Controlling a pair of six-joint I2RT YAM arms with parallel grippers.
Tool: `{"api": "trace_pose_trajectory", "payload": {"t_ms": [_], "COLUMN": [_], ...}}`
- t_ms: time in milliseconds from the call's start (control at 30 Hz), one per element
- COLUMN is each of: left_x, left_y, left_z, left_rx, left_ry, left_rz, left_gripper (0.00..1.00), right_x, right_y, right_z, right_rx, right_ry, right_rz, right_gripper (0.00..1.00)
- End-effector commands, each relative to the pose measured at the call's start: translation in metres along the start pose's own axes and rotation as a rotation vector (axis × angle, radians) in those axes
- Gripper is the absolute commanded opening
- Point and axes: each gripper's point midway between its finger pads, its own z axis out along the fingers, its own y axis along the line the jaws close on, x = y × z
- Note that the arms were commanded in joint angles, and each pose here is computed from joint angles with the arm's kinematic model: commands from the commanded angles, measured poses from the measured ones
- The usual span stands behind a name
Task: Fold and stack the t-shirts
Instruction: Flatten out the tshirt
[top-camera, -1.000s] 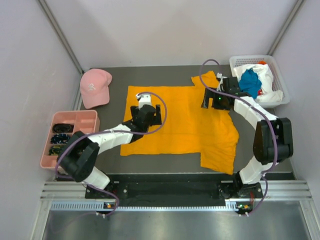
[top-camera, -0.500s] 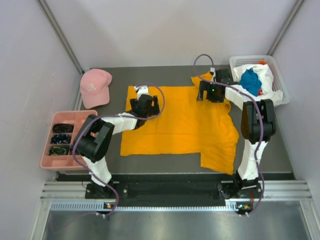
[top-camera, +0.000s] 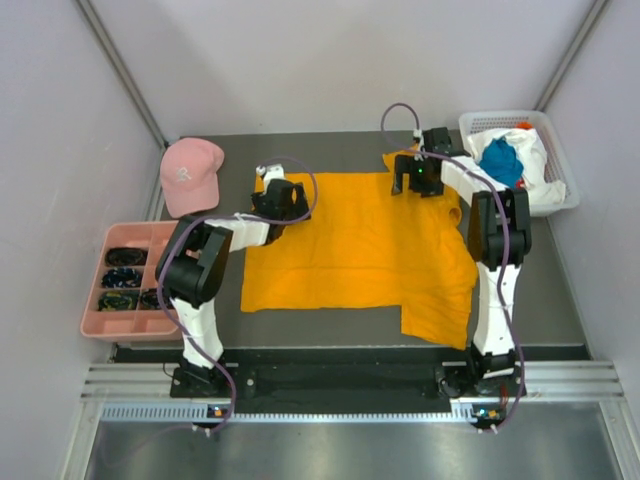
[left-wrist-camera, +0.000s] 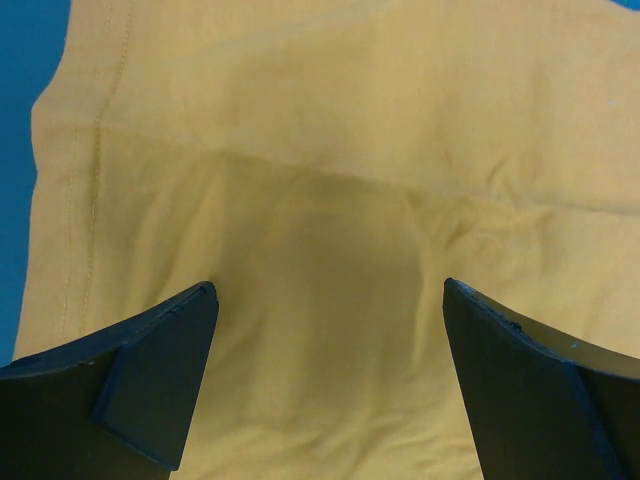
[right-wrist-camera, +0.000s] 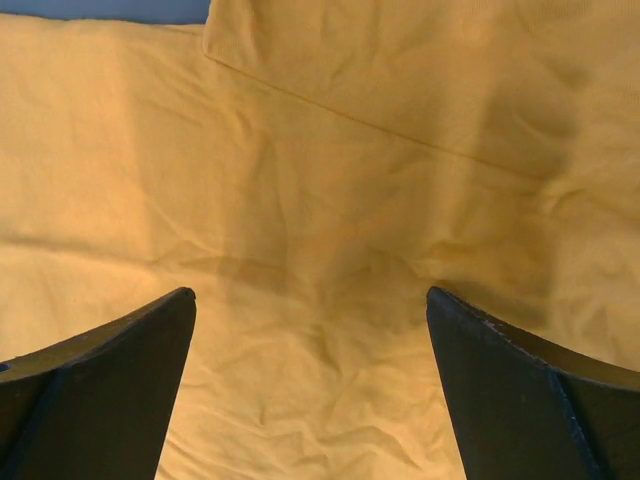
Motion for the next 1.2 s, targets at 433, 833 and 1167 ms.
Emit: {"api": "trace_pose_trajectory", "payload": {"t_ms": [433, 833, 1167], "left_x": [0.000, 0.011, 0.016], "left_y": [0.033, 0.060, 0.079], "left_z": [0.024, 0.056, 0.059], "left_rx": [-0.045, -0.048, -0.092], "left_ry": [0.072, 0.217, 0.276], "left_rz": [-0.091, -0.222, -0.295], "left_gripper": [0.99, 0.99, 0.99], "right_x": [-0.019, -0.025, -0.028], "right_y": [0.013, 0.022, 0.032], "right_z": [0.027, 0.017, 0.022], "right_rx": [-0.066, -0.105, -0.167], "right_ry": [0.068, 0.060, 0.080], "right_rz": [-0.039, -0.043, -0.039], "right_gripper": [0.99, 0.99, 0.99]}}
